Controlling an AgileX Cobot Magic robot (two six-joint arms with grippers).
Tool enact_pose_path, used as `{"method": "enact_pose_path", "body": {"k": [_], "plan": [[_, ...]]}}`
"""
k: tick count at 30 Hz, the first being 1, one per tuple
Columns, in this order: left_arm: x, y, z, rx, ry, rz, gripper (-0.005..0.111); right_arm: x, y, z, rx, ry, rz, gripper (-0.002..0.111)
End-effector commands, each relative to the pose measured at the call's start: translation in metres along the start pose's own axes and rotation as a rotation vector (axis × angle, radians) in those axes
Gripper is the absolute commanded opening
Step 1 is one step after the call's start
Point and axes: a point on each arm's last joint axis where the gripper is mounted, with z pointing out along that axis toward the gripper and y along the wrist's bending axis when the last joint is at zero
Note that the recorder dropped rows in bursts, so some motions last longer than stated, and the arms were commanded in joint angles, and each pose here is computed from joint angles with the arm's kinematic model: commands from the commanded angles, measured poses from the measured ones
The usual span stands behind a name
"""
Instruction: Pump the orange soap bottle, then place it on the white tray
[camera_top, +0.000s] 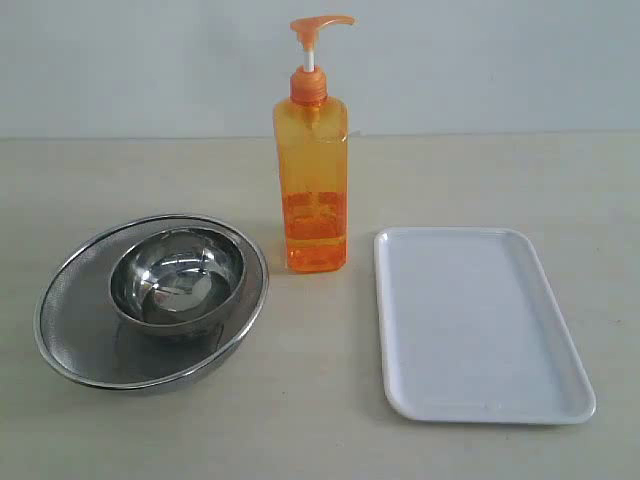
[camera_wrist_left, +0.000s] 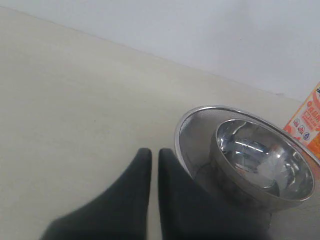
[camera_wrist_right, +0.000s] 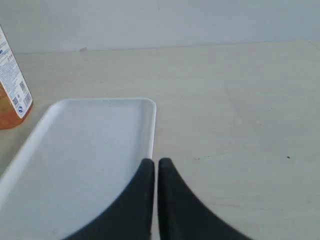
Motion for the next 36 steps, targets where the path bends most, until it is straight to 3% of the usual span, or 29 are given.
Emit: {"method": "enact_pose_path", "body": {"k": [1, 21, 26, 31, 36], "plan": [[0.001, 0.000, 0.000, 0.002, -0.001, -0.006, 0.005, -0.001, 0.000, 0.000, 0.003, -0.015, 0.002, 0.000], [0.001, 0.000, 0.000, 0.002, -0.001, -0.006, 0.005, -0.001, 0.000, 0.000, 0.004, -0.011, -0.005, 0.000], [0.001, 0.000, 0.000, 0.002, -0.001, -0.006, 0.005, -0.005, 0.002, 0.000, -0.028, -0.053, 0.107, 0.000], [0.001, 0.000, 0.000, 0.002, -0.001, -0.006, 0.005, -0.056, 0.010, -0.024, -0.082, -0.191, 0.152, 0.000], [0.001, 0.000, 0.000, 0.002, -0.001, -0.006, 0.005, -0.106, 0.024, -0.067, -0.179, -0.247, 0.095, 0.000]]}}
